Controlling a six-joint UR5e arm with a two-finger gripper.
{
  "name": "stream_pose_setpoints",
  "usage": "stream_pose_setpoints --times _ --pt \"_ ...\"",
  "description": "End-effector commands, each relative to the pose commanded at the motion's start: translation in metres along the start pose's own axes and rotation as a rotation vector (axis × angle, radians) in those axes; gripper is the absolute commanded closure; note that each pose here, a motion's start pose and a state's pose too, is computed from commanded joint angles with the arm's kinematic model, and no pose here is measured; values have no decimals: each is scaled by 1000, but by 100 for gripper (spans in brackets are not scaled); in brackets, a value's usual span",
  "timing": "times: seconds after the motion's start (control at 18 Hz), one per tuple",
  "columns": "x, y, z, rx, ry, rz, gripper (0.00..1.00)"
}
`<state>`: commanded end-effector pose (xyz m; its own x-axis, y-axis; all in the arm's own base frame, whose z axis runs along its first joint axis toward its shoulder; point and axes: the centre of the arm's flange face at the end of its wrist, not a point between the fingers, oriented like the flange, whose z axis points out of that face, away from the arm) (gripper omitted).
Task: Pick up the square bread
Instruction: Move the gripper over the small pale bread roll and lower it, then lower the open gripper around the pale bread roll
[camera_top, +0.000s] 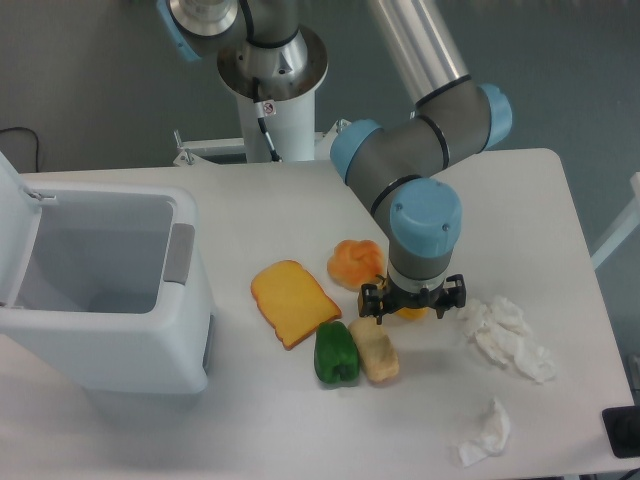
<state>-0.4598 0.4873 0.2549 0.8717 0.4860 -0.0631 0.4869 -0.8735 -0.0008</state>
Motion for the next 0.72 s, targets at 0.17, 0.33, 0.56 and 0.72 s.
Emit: stream_pose_setpoints --times 0.17,0.33,0.56,0.72 --pt "0 -1 5 -6 3 -3 0" --pt "9 -6 13 -6 3 2 0" --pt "20 -14 28 -3 -3 -37 0" --pt "24 -16 31 -2 -3 -37 0"
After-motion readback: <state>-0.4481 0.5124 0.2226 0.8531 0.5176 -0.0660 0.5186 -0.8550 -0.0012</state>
